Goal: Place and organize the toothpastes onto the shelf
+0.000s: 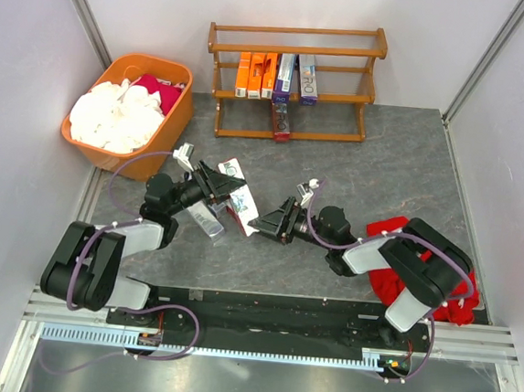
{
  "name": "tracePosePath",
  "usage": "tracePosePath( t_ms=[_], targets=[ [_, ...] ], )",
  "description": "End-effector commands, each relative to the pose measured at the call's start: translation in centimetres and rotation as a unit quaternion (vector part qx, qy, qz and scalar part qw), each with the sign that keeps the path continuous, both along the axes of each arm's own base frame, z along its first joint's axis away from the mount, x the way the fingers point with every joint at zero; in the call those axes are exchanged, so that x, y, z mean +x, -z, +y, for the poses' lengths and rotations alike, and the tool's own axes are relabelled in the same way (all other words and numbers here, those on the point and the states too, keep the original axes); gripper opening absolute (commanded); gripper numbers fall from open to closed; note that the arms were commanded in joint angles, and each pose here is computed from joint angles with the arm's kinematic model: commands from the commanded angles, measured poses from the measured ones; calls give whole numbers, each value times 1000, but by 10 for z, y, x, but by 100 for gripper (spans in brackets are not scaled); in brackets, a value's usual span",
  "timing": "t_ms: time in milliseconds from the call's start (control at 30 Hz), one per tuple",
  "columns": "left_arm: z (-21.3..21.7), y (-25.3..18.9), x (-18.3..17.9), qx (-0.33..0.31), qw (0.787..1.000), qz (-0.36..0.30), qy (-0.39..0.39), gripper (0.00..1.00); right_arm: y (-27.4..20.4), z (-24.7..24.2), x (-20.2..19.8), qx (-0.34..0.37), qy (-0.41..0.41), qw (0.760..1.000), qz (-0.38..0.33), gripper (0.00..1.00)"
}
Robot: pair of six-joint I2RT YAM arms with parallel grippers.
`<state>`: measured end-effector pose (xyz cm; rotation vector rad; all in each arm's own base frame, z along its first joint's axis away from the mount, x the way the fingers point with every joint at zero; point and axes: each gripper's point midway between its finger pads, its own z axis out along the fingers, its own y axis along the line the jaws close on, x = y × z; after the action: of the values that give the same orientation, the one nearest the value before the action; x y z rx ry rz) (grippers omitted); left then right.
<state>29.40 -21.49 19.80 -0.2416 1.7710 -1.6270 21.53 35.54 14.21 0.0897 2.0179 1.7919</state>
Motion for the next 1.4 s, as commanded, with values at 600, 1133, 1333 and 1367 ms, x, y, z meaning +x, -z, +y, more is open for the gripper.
tracePosePath(
  t_ms=[600,1133,1333,1367],
  targets=[
    [-8,-27,-10,-126,989,-16,74,63,-33,-5,-5,52,1,996,-77,43],
    [-18,-33,-16,-121,988,-36,94,59,-47,-18,1,-29,27,989,-141,52],
    [-26,-41,-18,-129,985,-38,106,55,-53,-14,4,-12,28,989,-142,66],
    [-27,-40,-18,-129,985,-36,107,54,-52,-13,3,-15,27,990,-141,66]
  ],
)
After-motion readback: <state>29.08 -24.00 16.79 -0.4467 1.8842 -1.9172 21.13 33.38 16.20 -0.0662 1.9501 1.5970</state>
